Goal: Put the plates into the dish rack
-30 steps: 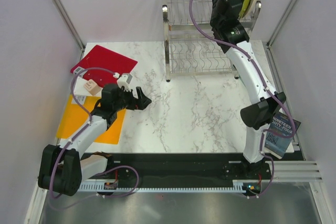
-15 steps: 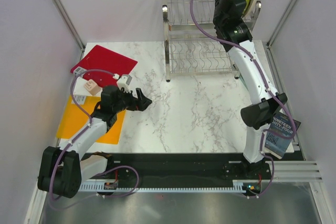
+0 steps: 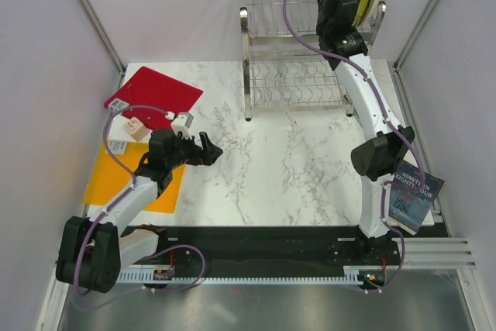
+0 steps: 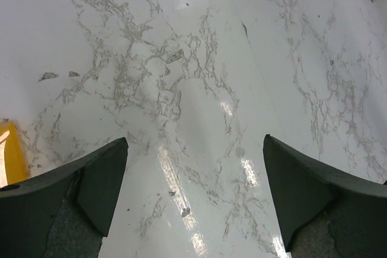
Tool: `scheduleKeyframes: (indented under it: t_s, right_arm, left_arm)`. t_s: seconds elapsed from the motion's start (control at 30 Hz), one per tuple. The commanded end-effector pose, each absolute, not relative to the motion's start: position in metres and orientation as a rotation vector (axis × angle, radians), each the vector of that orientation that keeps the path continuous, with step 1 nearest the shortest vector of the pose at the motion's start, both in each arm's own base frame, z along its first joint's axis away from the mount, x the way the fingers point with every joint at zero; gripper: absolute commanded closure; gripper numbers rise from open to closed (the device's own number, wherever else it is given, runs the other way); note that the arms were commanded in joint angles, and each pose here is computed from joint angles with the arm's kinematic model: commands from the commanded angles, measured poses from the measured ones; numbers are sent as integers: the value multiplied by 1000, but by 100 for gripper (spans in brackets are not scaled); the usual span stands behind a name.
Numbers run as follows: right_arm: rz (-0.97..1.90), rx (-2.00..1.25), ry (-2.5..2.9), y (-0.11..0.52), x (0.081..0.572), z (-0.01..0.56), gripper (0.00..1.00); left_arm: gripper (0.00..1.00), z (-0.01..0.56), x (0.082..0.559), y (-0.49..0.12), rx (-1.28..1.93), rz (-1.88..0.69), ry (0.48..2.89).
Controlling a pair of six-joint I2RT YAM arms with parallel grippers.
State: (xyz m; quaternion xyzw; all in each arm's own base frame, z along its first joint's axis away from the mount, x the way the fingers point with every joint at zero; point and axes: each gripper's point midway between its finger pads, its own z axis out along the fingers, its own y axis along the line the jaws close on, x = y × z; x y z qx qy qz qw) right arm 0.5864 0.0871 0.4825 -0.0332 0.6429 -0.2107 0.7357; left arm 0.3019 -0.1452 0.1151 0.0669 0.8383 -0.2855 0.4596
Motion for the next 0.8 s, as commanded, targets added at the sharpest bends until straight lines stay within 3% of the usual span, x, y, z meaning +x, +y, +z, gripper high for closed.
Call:
scheduleKeyframes:
  t_s: [0.0, 0.3, 0.77]
  right_arm:
    - [-432, 46, 1271, 56, 573, 537, 100]
    - [-402, 39, 1363, 64, 584, 506, 100]
    - [-519, 123, 1354, 43, 546, 525, 100]
  left_arm:
    - [0, 121, 308, -146, 179, -704, 2026]
    - [0, 118, 309, -147, 173, -712, 2043]
    - [0, 116, 308, -149, 164, -727, 2041]
